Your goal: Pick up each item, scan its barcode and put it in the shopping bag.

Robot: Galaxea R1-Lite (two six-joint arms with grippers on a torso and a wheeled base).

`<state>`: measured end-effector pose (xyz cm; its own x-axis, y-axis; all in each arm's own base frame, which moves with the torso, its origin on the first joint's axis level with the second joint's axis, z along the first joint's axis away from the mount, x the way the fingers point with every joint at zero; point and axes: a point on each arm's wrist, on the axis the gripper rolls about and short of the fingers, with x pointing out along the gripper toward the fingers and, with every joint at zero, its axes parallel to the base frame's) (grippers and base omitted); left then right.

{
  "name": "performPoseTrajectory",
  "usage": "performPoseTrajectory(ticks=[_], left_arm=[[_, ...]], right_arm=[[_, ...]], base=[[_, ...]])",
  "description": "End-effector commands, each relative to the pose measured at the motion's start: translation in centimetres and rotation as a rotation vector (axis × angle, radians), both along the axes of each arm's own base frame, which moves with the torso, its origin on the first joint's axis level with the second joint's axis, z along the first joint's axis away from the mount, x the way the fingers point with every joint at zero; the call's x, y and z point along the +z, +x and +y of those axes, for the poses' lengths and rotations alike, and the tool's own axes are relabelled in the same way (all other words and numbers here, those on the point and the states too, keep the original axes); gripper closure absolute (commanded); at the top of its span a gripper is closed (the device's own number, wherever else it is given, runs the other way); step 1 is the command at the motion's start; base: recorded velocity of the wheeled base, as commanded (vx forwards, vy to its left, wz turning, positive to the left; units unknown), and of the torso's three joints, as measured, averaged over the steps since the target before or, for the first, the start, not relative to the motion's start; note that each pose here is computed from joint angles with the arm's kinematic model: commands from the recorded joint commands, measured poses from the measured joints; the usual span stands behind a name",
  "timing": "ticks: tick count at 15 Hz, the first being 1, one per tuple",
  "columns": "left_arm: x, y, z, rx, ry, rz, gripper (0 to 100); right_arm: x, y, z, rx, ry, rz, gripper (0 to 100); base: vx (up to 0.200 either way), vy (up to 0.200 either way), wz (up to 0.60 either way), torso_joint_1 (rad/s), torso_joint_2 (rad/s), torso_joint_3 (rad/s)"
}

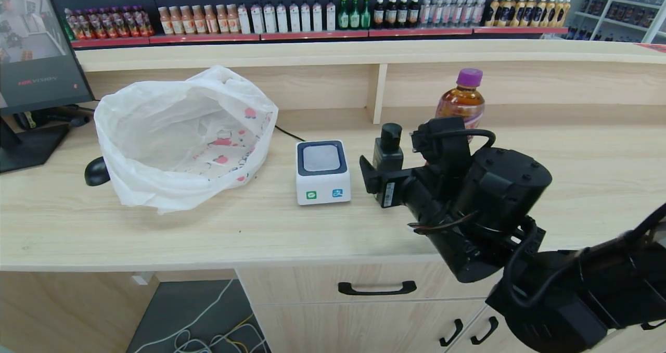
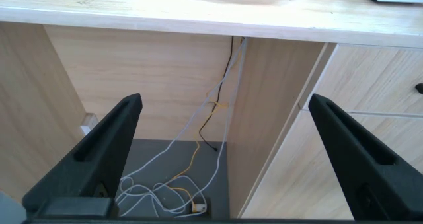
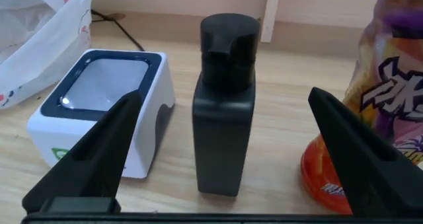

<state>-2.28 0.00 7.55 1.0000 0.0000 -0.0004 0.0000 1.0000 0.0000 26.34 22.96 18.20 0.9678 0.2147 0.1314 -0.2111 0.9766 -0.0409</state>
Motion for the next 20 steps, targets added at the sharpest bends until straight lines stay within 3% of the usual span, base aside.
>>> performPoseTrajectory(ticks=[1,11,20], left_arm=[[0.0,0.0,0.0,0.0,0.0,0.0,0],[0.0,0.0,0.0,0.0,0.0,0.0,0],[0.0,0.0,0.0,0.0,0.0,0.0,0]], right_arm=[[-0.5,1.5,-0.2,-0.032,0.0,0.001,0],[-0.9,4.4,-0.7,-0.083,0.018,-0.013,0],[-1.6,5.0,0.8,-0.06,0.028,-0.025,0]], base=[[0.0,0.0,0.0,0.0,0.0,0.0],[0.0,0.0,0.0,0.0,0.0,0.0],[0.0,0.0,0.0,0.0,0.0,0.0]])
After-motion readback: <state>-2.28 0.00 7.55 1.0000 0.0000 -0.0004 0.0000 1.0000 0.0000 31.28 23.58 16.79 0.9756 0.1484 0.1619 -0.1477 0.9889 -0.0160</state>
